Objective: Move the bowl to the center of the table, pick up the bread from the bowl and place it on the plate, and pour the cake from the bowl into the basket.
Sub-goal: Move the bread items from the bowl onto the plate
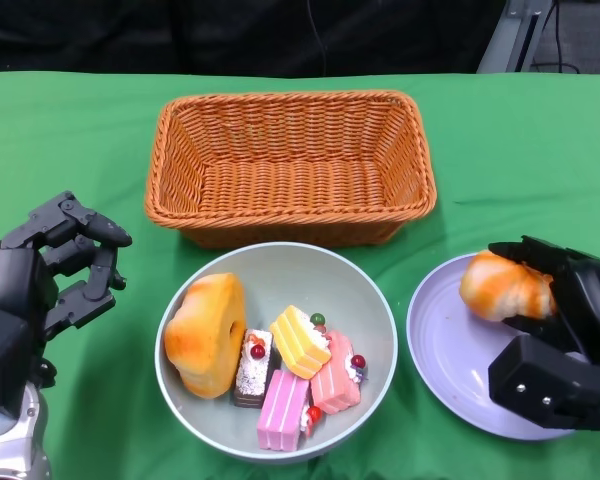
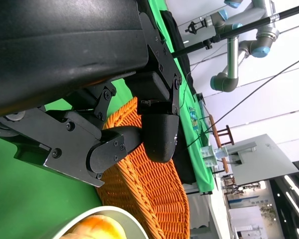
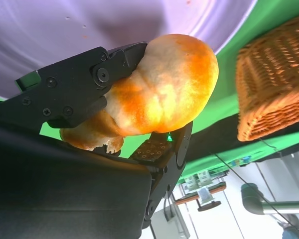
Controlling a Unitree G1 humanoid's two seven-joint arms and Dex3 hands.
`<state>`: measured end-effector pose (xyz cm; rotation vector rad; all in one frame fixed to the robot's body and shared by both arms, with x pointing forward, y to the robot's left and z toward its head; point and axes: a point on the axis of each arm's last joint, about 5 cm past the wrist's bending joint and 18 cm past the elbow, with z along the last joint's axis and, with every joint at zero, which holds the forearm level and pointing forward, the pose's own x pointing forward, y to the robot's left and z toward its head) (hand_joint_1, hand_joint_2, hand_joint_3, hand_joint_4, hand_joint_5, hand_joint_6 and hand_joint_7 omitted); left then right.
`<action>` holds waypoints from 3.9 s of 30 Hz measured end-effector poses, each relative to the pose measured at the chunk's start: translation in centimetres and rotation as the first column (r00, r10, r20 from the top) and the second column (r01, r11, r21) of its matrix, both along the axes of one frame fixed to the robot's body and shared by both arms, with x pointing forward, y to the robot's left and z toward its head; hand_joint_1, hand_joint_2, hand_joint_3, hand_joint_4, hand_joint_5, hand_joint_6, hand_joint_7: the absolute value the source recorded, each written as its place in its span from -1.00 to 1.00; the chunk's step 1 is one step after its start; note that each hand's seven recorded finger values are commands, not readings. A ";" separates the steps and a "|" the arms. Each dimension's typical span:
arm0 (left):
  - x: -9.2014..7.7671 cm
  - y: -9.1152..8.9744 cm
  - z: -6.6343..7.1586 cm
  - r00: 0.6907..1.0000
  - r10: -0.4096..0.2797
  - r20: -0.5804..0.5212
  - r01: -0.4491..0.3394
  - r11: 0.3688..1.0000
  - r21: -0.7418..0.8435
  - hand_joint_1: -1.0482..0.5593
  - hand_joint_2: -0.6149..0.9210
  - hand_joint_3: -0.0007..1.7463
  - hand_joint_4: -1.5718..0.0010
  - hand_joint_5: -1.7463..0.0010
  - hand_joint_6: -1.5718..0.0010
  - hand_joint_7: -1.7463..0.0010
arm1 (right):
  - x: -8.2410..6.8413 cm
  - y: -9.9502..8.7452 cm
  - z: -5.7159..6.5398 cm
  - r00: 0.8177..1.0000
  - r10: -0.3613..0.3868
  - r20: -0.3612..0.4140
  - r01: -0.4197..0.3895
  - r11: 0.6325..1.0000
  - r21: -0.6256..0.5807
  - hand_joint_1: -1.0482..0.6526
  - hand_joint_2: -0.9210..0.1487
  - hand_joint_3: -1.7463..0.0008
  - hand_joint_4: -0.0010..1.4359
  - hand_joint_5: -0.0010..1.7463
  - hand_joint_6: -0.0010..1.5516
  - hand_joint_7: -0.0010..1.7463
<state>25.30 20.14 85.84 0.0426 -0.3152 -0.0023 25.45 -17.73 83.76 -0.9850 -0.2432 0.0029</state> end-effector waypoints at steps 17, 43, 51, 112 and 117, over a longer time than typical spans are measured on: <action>0.0 -0.1 0.0 1.000 -0.005 0.003 0.005 1.000 0.006 0.16 0.67 0.04 -0.03 -0.90 0.01 -0.49 | 0.4 1.5 0.7 0.990 0.054 -0.127 -0.074 0.984 -0.163 -0.10 -0.94 1.00 -0.16 -0.95 -0.16 -1.00; 0.0 -0.1 0.0 1.000 -0.005 0.001 0.005 1.000 0.006 0.19 0.65 0.09 -0.02 -0.93 0.02 -0.53 | -2.2 3.1 7.4 0.899 0.130 -0.419 -0.239 0.946 -0.219 -0.65 -1.00 0.98 -1.00 -1.00 -0.71 -1.00; 0.0 -0.1 0.0 1.000 -0.007 0.002 0.007 1.000 0.006 0.19 0.64 0.09 -0.01 -0.94 0.01 -0.53 | -2.7 2.9 9.1 0.891 0.172 -0.420 -0.257 0.954 -0.154 -0.67 -1.00 0.94 -0.93 -0.97 -0.69 -0.98; -0.1 1.5 -0.2 0.998 -0.058 -0.021 0.055 0.990 -0.132 0.09 0.91 -0.50 0.02 -1.00 0.08 -0.59 | -3.2 13.9 7.8 0.665 0.680 0.309 -0.621 0.733 -0.278 -0.48 -0.84 0.99 -0.05 -1.00 -0.12 -1.00; -0.1 1.7 -0.3 0.997 -0.067 -0.045 0.060 0.988 -0.141 0.03 0.98 -0.70 0.01 -1.00 0.14 -0.72 | -2.9 14.3 7.6 0.653 0.692 0.309 -0.630 0.722 -0.286 -0.49 -0.86 0.99 -0.06 -1.00 -0.14 -1.00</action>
